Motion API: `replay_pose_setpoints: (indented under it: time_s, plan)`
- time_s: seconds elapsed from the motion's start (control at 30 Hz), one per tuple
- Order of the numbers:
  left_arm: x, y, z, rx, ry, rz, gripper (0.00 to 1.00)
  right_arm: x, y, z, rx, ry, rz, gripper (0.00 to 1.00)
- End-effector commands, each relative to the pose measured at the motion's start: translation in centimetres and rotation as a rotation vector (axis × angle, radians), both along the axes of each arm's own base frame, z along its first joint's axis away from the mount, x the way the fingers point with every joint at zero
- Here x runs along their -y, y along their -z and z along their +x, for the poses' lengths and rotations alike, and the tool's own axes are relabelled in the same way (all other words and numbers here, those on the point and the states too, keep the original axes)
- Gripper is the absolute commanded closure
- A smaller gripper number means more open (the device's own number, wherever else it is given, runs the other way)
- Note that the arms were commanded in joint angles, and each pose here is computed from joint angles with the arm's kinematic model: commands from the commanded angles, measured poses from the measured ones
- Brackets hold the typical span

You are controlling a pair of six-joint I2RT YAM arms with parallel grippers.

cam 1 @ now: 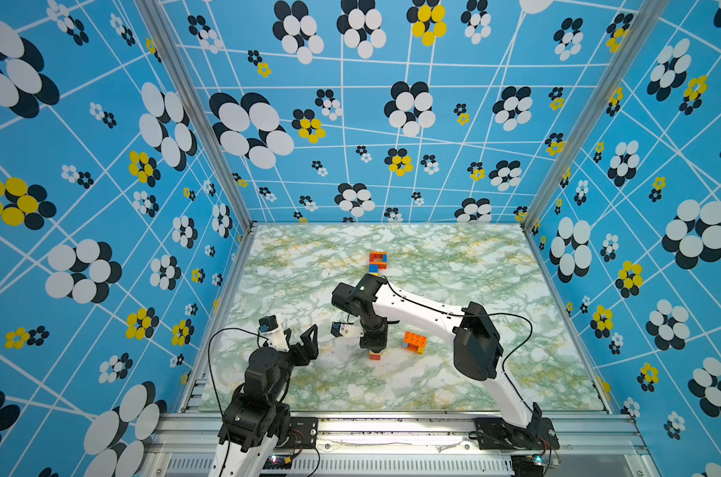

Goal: Assemble the letter p with lego
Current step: Assemble the lego brick with the lego brick.

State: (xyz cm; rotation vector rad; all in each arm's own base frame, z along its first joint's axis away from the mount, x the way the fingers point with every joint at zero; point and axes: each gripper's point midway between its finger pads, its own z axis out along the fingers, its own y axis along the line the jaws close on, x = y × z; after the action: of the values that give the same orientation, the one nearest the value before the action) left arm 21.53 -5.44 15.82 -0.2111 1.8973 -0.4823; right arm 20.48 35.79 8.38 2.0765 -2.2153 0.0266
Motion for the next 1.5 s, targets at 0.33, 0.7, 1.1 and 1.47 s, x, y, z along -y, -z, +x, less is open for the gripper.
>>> replay_pose_setpoints:
  time_s: [0.33, 0.7, 1.1, 1.47]
  plan:
    - [-0.2, 0.6, 0.2, -0.003, -0.005, 0.017, 0.12, 1.4, 3.8, -0.9, -0.092, -0.028, -0.135, 0.91]
    - [-0.2, 0.6, 0.3, -0.002, -0.008, 0.022, 0.12, 2.0, 5.4, -2.1, -0.138, -0.017, -0.161, 0.92]
    - [-0.3, 0.5, 0.2, 0.002, -0.009, 0.022, 0.12, 3.2, 1.5, -3.4, -0.122, -0.016, -0.077, 0.9]
    - [-0.3, 0.6, 0.3, 0.002, -0.01, 0.022, 0.11, 2.8, 0.5, -2.5, -0.034, -0.043, -0.017, 0.6]
